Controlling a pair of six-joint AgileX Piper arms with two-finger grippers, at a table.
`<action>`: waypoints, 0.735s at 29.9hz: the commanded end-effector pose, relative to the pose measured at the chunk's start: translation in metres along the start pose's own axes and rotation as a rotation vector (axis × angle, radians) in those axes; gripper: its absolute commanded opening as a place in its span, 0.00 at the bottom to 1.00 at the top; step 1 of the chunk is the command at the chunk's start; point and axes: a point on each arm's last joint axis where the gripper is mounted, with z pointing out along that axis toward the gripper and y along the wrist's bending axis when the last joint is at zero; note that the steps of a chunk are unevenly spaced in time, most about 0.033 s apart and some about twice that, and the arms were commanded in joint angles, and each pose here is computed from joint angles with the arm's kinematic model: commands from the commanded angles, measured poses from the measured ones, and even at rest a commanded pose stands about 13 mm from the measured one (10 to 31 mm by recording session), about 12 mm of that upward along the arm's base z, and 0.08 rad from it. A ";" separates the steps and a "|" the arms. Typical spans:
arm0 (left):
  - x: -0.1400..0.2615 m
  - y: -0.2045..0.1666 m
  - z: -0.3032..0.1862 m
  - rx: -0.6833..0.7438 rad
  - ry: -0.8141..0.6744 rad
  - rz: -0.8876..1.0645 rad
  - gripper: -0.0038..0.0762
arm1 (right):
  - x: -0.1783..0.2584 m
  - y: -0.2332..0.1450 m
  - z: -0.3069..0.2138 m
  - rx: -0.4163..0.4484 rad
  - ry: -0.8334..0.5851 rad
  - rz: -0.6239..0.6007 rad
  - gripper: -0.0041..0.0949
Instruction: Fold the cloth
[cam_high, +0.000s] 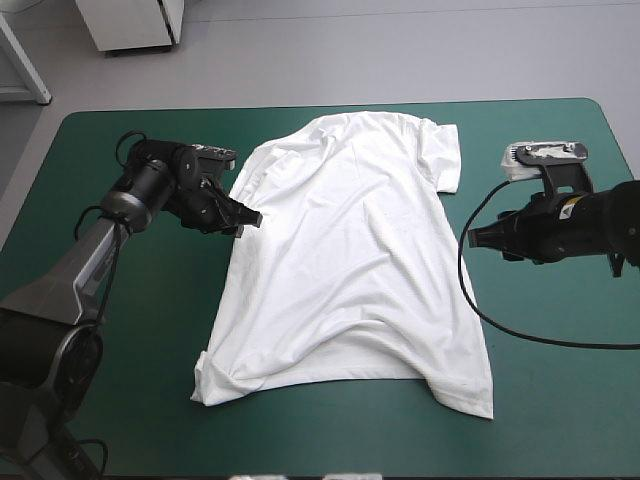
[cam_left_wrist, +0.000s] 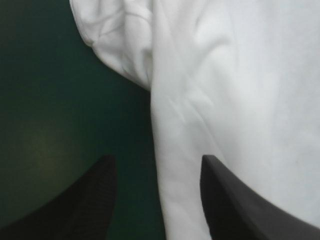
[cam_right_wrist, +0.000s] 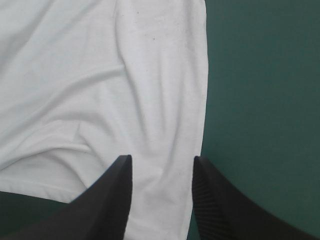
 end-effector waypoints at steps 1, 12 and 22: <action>-0.016 0.001 -0.008 -0.021 -0.057 0.008 0.52 | -0.005 -0.001 -0.009 0.007 -0.046 -0.009 0.41; -0.023 0.001 0.049 0.015 0.035 -0.027 0.52 | -0.009 -0.006 0.001 0.052 -0.022 -0.019 0.41; -0.021 -0.015 0.076 0.028 0.086 0.045 0.08 | -0.019 -0.009 0.017 0.051 -0.033 -0.012 0.41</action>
